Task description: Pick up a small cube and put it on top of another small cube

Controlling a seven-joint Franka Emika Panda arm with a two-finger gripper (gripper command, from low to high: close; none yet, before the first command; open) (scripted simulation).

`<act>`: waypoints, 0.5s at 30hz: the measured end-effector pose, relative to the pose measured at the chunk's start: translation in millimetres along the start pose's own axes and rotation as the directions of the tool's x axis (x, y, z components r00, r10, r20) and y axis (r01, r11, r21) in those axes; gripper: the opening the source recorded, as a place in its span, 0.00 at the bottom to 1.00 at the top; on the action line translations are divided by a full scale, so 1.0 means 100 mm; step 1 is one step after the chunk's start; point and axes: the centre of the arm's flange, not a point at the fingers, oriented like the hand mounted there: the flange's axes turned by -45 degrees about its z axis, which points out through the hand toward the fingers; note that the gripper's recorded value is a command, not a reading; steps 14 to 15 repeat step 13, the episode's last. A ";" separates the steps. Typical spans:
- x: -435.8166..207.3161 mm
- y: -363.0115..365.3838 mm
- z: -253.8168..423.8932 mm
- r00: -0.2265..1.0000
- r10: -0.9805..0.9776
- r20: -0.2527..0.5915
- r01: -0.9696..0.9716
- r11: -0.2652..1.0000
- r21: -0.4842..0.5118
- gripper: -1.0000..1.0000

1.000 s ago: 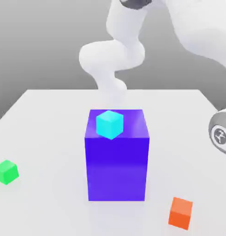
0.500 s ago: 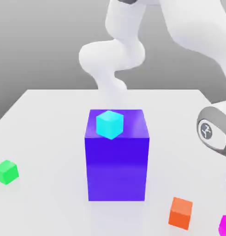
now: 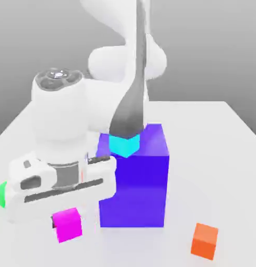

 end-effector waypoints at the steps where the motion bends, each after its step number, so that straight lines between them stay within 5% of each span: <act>1: -0.24 0.17 0.02 0.996 0.088 0.002 -0.088 0.996 0.007 0.00; 6: -1.49 1.04 0.28 0.850 0.527 0.014 -0.527 0.849 0.040 0.00; 10: -1.86 1.22 0.66 0.772 0.635 0.023 -0.635 0.771 0.049 0.00; 11: -1.88 1.21 0.73 0.769 0.639 0.025 -0.639 0.767 0.050 1.00; 15: -1.88 1.21 0.73 0.769 0.639 0.025 -0.639 0.767 0.050 1.00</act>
